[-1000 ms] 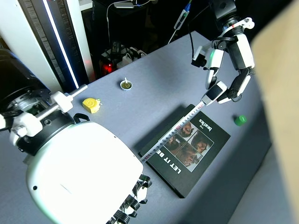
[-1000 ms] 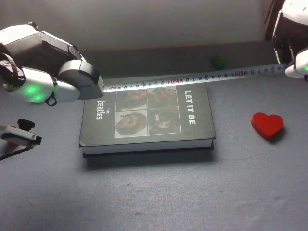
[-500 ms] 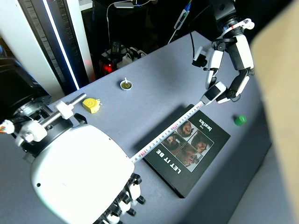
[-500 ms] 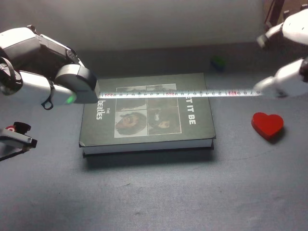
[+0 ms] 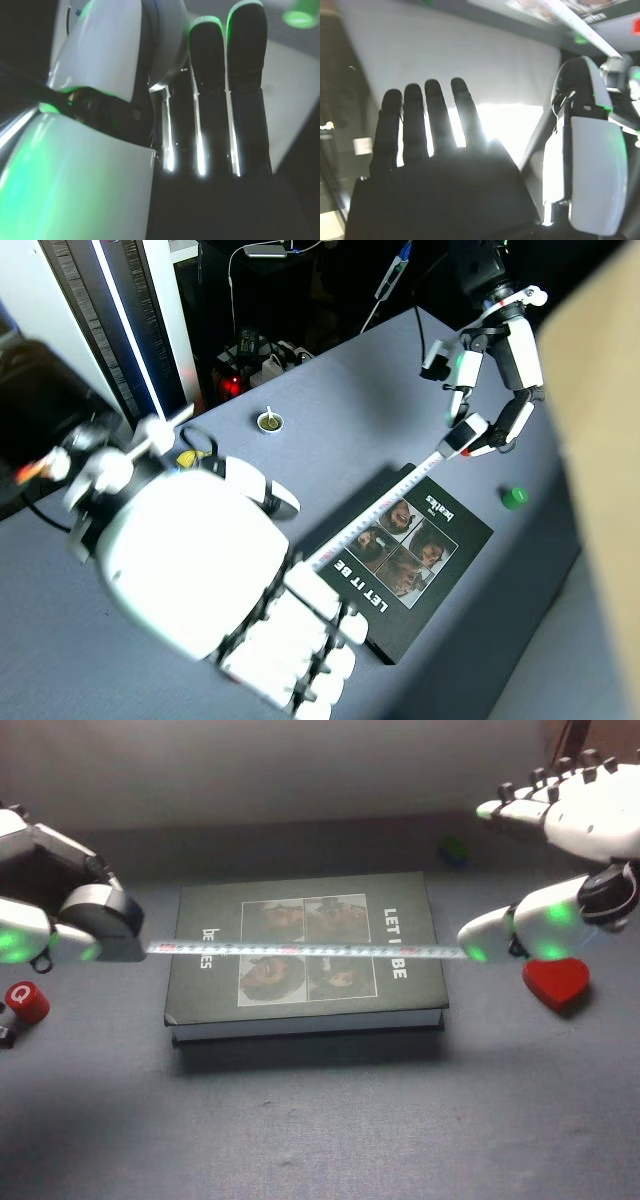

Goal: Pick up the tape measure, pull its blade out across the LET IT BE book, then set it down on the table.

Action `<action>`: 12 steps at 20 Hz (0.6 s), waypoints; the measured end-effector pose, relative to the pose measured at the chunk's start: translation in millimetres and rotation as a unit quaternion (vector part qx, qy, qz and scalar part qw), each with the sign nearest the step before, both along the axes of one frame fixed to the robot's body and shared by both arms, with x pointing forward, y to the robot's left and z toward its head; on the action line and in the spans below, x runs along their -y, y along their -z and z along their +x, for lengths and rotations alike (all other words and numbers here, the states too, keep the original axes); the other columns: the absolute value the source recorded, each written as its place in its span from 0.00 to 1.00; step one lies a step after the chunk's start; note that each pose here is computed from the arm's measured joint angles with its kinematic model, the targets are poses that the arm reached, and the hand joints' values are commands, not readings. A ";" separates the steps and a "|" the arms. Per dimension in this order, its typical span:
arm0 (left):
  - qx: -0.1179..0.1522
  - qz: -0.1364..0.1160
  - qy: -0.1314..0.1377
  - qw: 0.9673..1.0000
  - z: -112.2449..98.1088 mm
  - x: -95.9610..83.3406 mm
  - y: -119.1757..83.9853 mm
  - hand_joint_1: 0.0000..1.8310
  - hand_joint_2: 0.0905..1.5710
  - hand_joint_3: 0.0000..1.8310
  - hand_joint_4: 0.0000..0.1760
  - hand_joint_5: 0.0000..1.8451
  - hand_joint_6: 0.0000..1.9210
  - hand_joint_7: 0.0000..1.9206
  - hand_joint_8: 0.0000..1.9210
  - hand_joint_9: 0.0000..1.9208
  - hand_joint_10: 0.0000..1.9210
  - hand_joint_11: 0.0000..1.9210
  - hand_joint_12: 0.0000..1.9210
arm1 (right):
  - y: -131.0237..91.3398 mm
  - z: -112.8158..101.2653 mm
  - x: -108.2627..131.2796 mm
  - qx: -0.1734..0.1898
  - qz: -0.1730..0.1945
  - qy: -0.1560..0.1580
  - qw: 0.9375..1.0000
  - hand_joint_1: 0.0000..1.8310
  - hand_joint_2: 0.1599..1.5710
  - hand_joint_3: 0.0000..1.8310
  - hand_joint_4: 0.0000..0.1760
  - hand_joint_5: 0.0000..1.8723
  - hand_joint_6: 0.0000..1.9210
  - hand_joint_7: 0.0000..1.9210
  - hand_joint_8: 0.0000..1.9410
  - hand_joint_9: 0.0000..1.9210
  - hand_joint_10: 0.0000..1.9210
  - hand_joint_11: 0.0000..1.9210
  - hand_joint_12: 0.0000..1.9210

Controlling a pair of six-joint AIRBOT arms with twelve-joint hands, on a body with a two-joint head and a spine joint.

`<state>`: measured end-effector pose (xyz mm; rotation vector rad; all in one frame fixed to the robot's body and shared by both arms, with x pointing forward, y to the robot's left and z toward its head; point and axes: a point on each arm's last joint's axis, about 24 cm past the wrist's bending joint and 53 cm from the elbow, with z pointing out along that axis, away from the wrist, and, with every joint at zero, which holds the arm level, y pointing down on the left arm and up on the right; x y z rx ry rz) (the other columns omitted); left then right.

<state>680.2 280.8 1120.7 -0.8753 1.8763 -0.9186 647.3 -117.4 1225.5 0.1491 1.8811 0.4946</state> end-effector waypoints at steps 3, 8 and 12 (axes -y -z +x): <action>0.003 -0.008 -0.008 1.000 4.4 -6.5 0.8 0.75 0.70 0.00 0.00 0.51 0.42 0.48 0.57 0.46 0.70 0.47 0.63 | -16.9 -13.7 -15.8 0.036 0.004 -0.018 0.999 0.08 0.59 0.00 0.31 0.00 0.00 0.00 0.00 0.00 0.00 0.04 0.03; -0.008 -0.011 -0.022 1.000 4.8 -16.7 17.7 0.75 0.70 0.00 0.00 0.50 0.43 0.50 0.56 0.46 0.70 0.47 0.63 | -19.1 -32.3 -27.1 0.045 0.020 -0.026 0.998 0.08 0.60 0.01 0.31 0.00 0.00 0.00 0.00 0.00 0.00 0.04 0.04; -0.008 0.006 -0.030 1.000 7.4 -39.0 26.0 0.75 0.70 0.00 0.00 0.50 0.44 0.50 0.55 0.46 0.70 0.46 0.63 | -13.6 -35.7 -25.2 0.042 0.017 -0.020 0.999 0.09 0.61 0.01 0.31 0.00 0.00 0.01 0.00 0.00 0.00 0.05 0.05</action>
